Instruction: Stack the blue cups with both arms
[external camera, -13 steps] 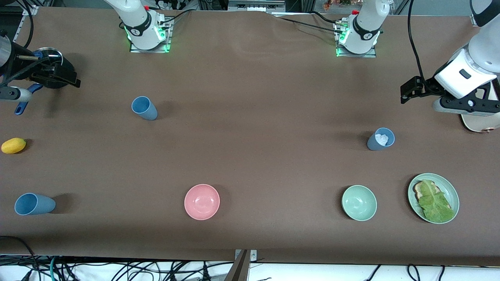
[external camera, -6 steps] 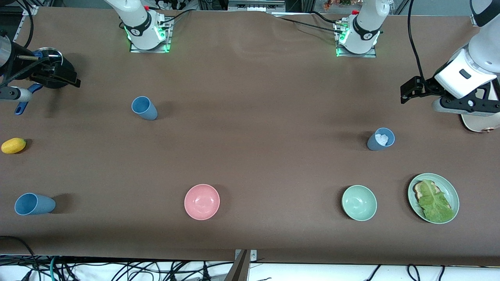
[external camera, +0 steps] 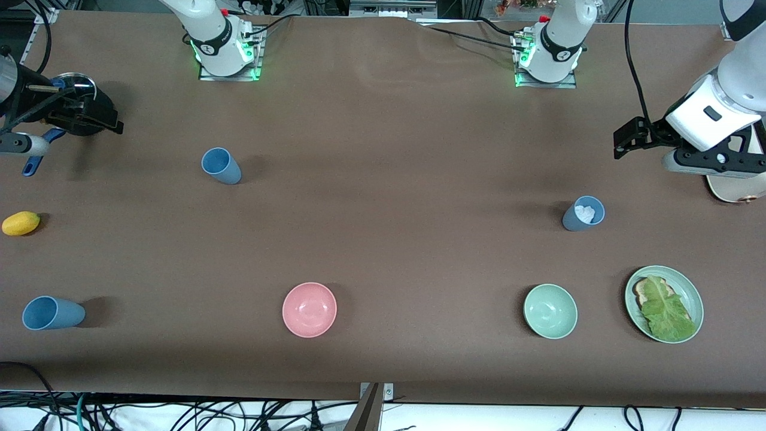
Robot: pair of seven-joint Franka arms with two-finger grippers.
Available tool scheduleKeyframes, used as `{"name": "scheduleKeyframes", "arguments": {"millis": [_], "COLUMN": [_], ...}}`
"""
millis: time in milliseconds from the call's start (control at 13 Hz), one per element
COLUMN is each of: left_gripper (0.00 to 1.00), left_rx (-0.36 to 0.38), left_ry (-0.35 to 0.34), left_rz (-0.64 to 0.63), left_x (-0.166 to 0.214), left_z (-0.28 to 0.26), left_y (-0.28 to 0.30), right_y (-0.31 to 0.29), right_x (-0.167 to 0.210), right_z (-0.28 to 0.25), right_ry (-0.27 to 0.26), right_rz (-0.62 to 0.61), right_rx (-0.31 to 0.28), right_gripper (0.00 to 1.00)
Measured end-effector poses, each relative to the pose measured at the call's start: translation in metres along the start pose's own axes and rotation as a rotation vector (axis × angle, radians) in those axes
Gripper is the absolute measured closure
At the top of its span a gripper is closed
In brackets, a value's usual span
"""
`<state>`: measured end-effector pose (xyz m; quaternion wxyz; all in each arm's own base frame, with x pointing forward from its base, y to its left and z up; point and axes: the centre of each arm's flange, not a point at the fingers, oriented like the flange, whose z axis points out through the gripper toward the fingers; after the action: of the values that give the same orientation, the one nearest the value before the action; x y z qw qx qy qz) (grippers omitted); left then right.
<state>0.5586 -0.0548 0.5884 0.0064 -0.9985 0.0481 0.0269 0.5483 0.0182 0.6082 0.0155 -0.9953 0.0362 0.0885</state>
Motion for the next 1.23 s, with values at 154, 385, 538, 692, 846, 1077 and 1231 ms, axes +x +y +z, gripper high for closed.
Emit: {"name": "scheduleKeyframes", "arguments": {"millis": [154, 385, 538, 692, 846, 1077, 1231], "left_gripper": [0.0, 0.0, 0.0, 0.0, 0.0, 0.0, 0.0], "left_rx": [0.0, 0.0, 0.0, 0.0, 0.0, 0.0, 0.0], "left_ry": [0.0, 0.0, 0.0, 0.0, -0.001, -0.002, -0.002], "left_rz": [0.0, 0.0, 0.0, 0.0, -0.001, -0.003, -0.003], "left_x": [0.0, 0.0, 0.0, 0.0, -0.0001, -0.0001, -0.0001], "left_z": [0.0, 0.0, 0.0, 0.0, 0.0001, 0.0005, 0.0006], "left_y": [0.0, 0.0, -0.0001, -0.0002, -0.0007, -0.0018, -0.0018], "right_y": [0.0002, 0.0012, 0.0013, 0.002, 0.0025, 0.0031, 0.0035], "right_x": [0.0, 0.0002, 0.0001, 0.0002, 0.0004, 0.0005, 0.0006], "right_z": [0.0, 0.0003, 0.0004, 0.0006, 0.0008, 0.0009, 0.0009], "right_ry": [0.0, -0.002, -0.003, -0.003, -0.004, -0.004, -0.004], "right_rz": [0.0, 0.002, 0.002, 0.004, 0.005, 0.006, 0.007], "right_rx": [0.0, 0.0, 0.0, 0.0, 0.0, 0.0, 0.0], "right_gripper": [0.0, 0.0, 0.0, 0.0, 0.0, 0.0, 0.0]}}
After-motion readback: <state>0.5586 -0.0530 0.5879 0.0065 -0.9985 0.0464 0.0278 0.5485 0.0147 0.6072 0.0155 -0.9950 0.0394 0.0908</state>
